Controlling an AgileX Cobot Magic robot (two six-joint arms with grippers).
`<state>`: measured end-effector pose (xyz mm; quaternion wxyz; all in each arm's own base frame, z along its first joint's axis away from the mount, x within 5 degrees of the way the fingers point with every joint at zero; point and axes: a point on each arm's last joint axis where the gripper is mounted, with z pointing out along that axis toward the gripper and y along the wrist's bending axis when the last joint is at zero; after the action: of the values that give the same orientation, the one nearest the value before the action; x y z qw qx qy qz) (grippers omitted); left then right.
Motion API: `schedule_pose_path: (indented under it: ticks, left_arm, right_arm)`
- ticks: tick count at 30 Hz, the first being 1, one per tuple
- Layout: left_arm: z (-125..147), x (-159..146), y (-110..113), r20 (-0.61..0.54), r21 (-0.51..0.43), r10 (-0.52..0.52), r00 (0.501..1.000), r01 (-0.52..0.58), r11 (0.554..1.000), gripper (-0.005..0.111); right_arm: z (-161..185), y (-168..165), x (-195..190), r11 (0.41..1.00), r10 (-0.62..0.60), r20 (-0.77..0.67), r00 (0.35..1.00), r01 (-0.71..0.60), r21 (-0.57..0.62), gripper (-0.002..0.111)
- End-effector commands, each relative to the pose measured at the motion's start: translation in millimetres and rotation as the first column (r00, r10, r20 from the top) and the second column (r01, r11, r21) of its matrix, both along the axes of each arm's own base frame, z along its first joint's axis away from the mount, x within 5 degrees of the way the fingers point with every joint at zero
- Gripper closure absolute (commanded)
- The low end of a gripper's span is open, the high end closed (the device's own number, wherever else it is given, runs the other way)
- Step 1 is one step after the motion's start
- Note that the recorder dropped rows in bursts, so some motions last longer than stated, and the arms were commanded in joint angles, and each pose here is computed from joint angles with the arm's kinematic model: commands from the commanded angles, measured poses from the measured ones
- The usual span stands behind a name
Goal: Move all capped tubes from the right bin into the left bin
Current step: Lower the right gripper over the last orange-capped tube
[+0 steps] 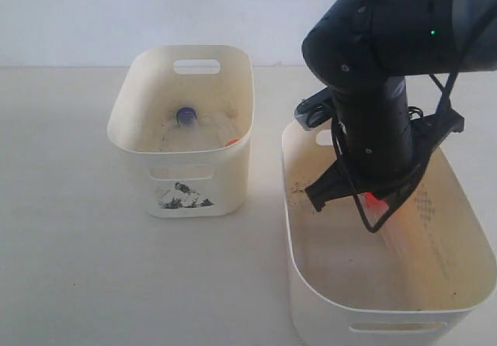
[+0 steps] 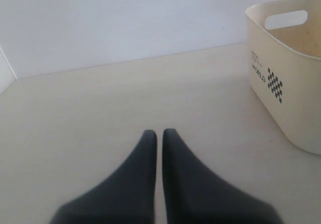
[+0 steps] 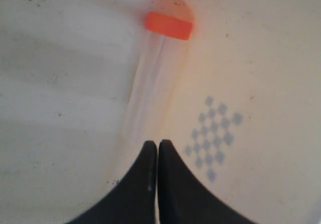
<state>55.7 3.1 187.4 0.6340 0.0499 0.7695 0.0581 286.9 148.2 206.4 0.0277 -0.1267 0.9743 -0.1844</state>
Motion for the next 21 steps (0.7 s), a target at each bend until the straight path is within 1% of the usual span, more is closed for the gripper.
schedule_pose_path:
  ticks: [1,5,14,21]
  left_arm:
    - [2.1,0.0,-0.1,0.013,-0.013,0.002,1.0,-0.002,1.0,0.102]
    - [2.1,0.0,-0.1,0.013,-0.013,0.002,1.0,-0.002,1.0,0.102]
    - [2.1,0.0,-0.1,0.013,-0.013,0.002,1.0,-0.002,1.0,0.102]
    - [2.1,0.0,-0.1,0.013,-0.013,0.002,1.0,-0.002,1.0,0.102]
  right_arm:
    - [0.7,-4.8,1.7,0.999,-0.038,0.031,0.999,0.039,-0.021,0.109]
    - [-7.1,-3.6,3.2,0.999,-0.043,0.012,0.999,0.043,-0.033,0.109]
    - [-36.9,0.4,6.8,0.996,-0.05,-0.073,0.996,0.045,-0.072,0.109]
    - [-38.5,2.4,5.2,0.996,-0.073,-0.081,0.994,0.068,-0.057,0.109]
